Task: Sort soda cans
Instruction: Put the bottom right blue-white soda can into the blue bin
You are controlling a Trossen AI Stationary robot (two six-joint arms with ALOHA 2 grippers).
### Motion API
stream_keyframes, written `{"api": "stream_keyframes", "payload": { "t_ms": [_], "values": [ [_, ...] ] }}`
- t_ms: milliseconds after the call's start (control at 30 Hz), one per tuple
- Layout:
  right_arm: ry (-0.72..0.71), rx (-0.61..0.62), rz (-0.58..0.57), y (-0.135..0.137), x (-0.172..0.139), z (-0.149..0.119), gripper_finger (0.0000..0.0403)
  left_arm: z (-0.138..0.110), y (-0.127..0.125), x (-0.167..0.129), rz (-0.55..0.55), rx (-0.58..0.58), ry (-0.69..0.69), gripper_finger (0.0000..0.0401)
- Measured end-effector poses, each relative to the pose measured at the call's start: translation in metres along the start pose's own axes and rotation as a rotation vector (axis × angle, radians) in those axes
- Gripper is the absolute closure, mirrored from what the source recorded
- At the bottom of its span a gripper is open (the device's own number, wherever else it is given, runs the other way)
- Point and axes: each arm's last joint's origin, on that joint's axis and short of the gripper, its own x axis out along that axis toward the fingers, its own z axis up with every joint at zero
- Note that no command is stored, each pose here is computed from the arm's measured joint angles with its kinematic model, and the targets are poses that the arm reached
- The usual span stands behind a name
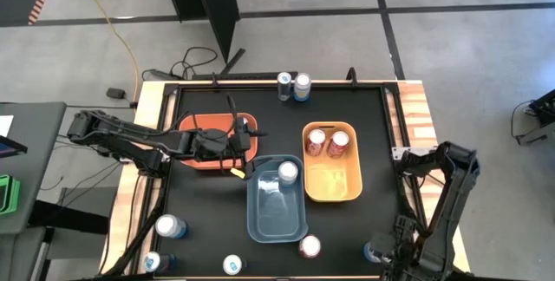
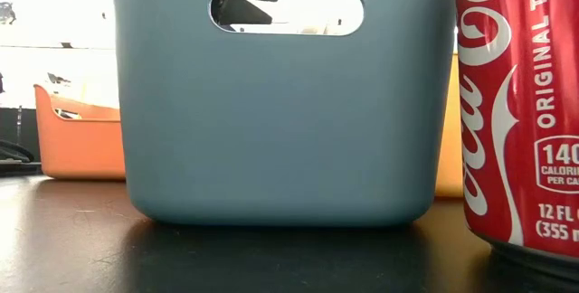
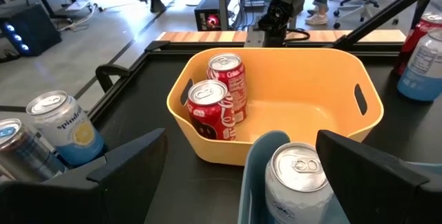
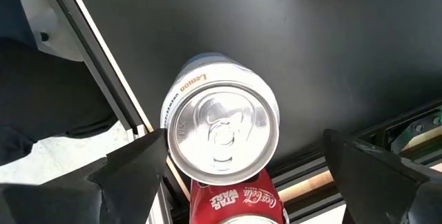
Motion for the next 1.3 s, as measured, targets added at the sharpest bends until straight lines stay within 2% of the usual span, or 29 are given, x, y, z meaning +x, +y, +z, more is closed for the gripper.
{"api": "stream_keyframes", "payload": {
  "t_ms": [300,567,800,967,1167,1300],
  "values": [
    [0.000,0.009,0.022,0.003,0.011,-0.003,0.0003,0.000,0.000,0.000,0.000,-0.003,0.000,0.0035],
    [0.005,-0.016,0.024,0.004,0.039,-0.002,0.0003,0.000,0.000,0.000,0.000,-0.003,-0.001,0.0035],
    [-0.001,-0.053,0.074,0.006,0.059,0.006,0.0004,0.000,0.000,0.000,0.000,-0.003,-0.001,0.0035],
    [0.007,-0.053,0.081,0.005,0.069,0.008,0.0031,0.000,0.000,0.000,0.000,-0.003,-0.001,0.0035],
    [0.030,-0.070,0.117,0.007,0.072,0.009,0.0095,0.000,0.000,0.000,0.000,-0.003,-0.001,0.0035],
    [0.033,-0.090,0.133,0.008,0.073,0.013,0.0095,0.000,0.000,0.000,0.000,-0.006,-0.001,0.0035]
  ]
}}
